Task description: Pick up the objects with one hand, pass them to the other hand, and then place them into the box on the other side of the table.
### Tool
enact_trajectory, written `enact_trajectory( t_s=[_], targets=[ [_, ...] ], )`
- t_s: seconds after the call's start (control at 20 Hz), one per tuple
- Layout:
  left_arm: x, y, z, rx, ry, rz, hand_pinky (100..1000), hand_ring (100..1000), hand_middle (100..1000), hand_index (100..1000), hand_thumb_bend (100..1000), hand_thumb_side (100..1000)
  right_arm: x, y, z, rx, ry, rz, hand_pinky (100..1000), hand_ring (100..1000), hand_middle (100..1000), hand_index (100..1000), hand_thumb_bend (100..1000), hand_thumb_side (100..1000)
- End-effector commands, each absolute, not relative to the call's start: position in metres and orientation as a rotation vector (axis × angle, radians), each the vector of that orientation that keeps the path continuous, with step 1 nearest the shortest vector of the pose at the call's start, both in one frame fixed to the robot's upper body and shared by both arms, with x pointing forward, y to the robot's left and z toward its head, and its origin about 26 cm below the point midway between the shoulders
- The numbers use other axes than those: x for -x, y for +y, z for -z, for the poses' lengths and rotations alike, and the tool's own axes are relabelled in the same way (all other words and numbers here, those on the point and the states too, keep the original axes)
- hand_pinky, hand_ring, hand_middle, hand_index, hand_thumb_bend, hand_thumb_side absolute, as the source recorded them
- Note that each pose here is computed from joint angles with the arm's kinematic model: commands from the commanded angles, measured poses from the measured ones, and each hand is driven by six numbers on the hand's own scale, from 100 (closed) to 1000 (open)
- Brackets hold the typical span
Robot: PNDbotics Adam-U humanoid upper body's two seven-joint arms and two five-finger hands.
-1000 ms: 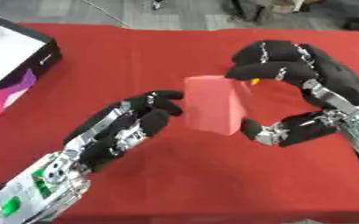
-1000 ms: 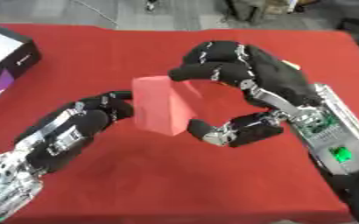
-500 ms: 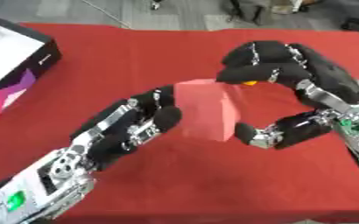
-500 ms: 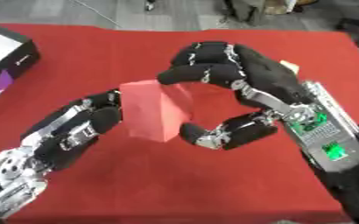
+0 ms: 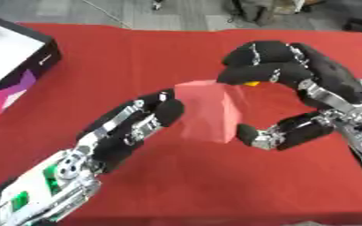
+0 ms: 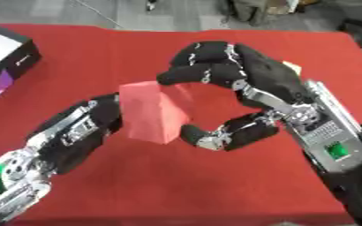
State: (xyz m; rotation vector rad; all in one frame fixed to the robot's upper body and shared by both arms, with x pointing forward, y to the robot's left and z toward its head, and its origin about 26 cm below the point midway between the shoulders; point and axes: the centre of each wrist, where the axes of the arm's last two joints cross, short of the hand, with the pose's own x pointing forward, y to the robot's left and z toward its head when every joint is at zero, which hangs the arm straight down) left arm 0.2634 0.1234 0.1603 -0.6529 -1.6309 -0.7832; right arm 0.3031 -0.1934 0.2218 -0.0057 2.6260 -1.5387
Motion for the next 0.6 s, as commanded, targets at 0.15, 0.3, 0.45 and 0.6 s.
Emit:
enact_trajectory(
  t_s=[0.15,0.3,0.45,0.6],
  targets=[
    [-0.2601,0.1177,-0.168,0.712,-1.639,0.812,1000,918,961,733,597,725,-0.3,-0.1914,-0.2316,0.007,2.598,1.513,739,653,355,887,100,100],
    [-0.2591,0.1152,-0.1681,0.72,-1.628,0.82,1000,920,965,734,598,730,-0.2999,-0.1897,-0.2323,0.016,2.596,1.507,739,653,355,887,100,100],
    [-0.2578,0.1119,-0.1682,0.726,-1.617,0.831,1000,920,968,734,596,730,-0.2998,-0.1874,-0.2329,0.03,2.593,1.502,740,653,355,887,100,100],
    [-0.2571,0.11,-0.1684,0.732,-1.612,0.839,1000,921,969,735,596,730,-0.2997,-0.186,-0.2331,0.039,2.591,1.501,740,653,355,887,100,100]
  ],
)
